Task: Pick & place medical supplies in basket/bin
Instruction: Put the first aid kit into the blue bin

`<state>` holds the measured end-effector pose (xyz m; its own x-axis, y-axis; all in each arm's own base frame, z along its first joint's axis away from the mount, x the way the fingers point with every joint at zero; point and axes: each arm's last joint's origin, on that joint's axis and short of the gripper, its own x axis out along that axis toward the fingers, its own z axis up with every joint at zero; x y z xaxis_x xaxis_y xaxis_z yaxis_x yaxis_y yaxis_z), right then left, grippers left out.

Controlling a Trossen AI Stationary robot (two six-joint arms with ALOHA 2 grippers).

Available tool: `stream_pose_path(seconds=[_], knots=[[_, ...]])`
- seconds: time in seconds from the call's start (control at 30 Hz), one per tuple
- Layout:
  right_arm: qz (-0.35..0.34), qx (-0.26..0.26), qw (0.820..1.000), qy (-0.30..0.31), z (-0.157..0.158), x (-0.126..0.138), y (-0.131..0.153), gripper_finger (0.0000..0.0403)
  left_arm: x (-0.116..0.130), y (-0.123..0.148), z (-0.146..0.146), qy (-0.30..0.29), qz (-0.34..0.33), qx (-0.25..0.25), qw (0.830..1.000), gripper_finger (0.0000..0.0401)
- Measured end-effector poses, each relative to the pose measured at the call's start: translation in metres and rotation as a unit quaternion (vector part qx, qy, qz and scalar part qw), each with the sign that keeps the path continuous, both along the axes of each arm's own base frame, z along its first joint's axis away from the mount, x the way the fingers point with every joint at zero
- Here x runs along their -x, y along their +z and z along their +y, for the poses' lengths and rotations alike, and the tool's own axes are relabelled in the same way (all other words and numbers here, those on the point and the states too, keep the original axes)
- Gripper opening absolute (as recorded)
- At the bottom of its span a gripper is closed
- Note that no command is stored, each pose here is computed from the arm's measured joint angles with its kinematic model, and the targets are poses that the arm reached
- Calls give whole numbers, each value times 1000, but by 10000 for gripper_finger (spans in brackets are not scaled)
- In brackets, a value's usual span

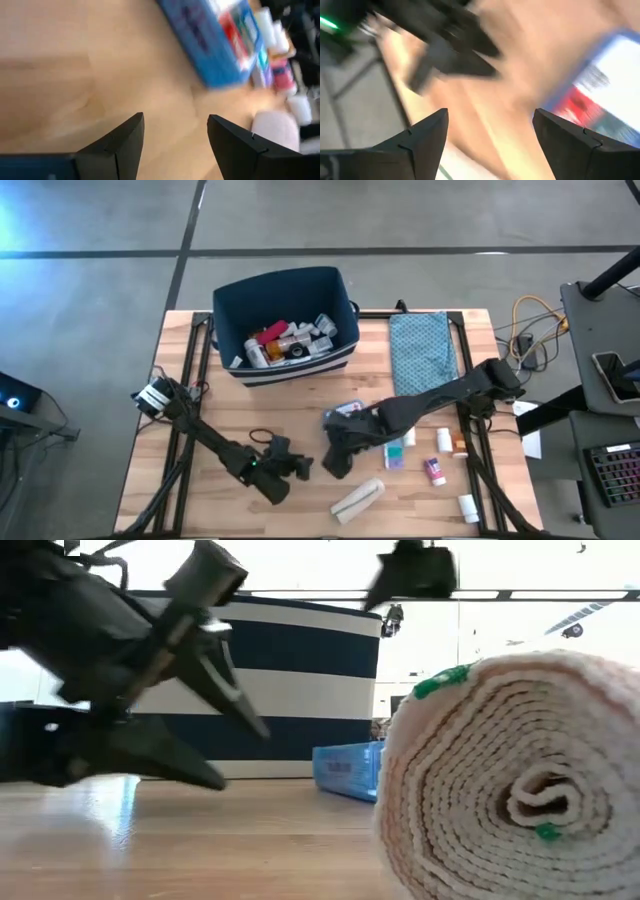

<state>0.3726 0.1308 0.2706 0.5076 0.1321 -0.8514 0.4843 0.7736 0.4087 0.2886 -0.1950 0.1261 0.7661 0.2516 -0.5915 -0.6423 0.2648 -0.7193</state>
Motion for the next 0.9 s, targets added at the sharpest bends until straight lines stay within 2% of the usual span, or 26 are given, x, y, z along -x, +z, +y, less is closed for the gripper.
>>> stream_pose_path(seconds=[0.1,0.23,0.5,0.6,0.77,0.9], knots=[[100,51,993,-28,-6,26,-8,272,1,2,-4,-19,2,6,1000,198],[159,63,983,-64,-18,51,-20,266,0,3,-4,-19,0,6,1000,198],[152,26,979,-131,-64,70,-71,260,-13,33,1,-48,-25,-40,998,198],[137,-14,980,-146,-85,76,-94,260,-24,45,10,-58,-26,-66,996,198],[89,-123,972,-178,-113,87,-122,260,-45,58,26,-114,-11,-83,990,198],[62,-155,968,-185,-116,95,-133,260,-51,54,39,-131,15,-98,986,198]])
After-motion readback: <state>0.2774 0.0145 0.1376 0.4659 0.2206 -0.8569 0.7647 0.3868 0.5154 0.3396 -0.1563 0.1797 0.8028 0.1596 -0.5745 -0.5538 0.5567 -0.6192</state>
